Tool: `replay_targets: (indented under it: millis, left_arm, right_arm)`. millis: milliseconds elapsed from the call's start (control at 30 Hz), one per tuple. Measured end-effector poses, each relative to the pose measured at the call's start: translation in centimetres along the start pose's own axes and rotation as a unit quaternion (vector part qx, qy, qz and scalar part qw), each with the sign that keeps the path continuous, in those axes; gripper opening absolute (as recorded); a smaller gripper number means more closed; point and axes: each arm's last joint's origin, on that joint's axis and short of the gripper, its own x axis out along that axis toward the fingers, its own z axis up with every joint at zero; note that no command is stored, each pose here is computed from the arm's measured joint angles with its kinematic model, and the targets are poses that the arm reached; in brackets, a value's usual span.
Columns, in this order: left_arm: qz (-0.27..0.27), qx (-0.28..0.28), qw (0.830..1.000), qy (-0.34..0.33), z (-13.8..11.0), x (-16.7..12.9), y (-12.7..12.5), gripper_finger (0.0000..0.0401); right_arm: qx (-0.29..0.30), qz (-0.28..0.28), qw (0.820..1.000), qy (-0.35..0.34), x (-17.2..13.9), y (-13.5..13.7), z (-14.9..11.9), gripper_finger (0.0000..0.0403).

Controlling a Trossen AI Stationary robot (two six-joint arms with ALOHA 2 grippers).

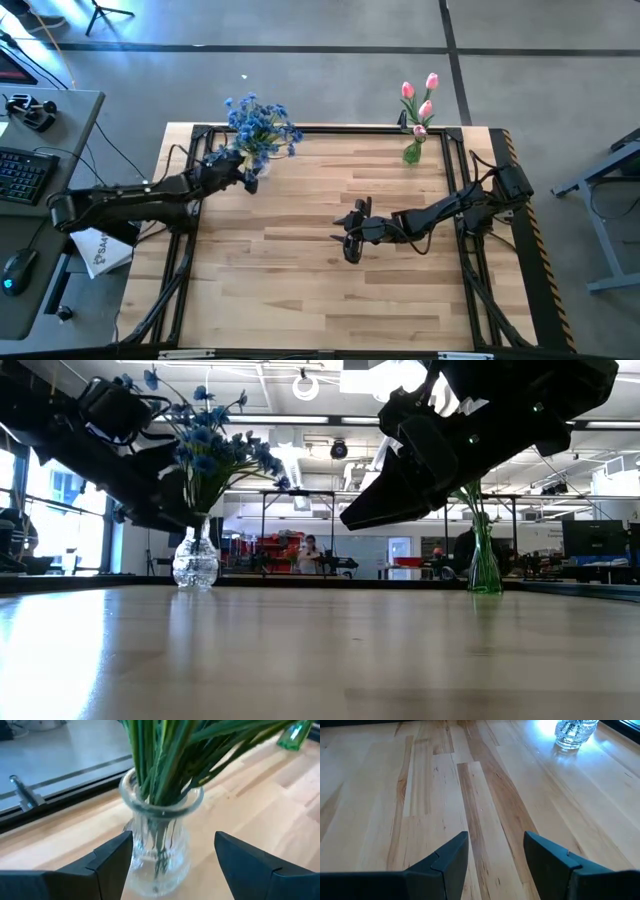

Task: Sort flowers into vase by color
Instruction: Return to Home Position

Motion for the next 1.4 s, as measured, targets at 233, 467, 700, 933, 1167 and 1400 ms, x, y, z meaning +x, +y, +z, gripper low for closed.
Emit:
replay_targets:
  millis: [233, 467, 700, 933, 1167, 1400]
  left_arm:
    - [0.022, 0.001, 0.996, 0.089, 2.5, -3.2, 0.4, 0.0268]
    - [-0.044, -0.034, 0.989, 0.136, 5.6, -6.9, -0.8, 0.0253]
    - [-0.222, -0.028, 0.964, 0.142, 6.6, -10.4, -3.6, 0.0213]
    - [-0.345, 0.009, 0.927, 0.148, 6.1, -13.7, -5.0, 0.0173]
    - [-0.522, 0.116, 0.843, -0.053, 3.3, -13.4, -8.9, 0.0126]
    - [-0.523, 0.082, 0.83, -0.174, -0.6, -10.1, -8.8, 0.0035]
  right_arm:
    - [0.001, 0.0, 1.0, -0.001, 0.0, 0.0, 0.0, 0.0188]
    - [0.009, -0.002, 1.0, -0.001, 0.0, 0.0, 0.0, 0.0188]
    - [0.009, -0.001, 1.0, -0.001, 0.0, 0.0, 0.0, 0.0188]
    - [0.018, -0.001, 1.0, 0.0, 0.0, 0.0, 0.0, 0.0188]
    - [0.011, 0.0, 1.0, 0.0, 0.0, 0.0, 0.0, 0.0188]
    - [0.007, -0.004, 0.998, 0.061, -1.7, -0.4, -0.1, 0.0188]
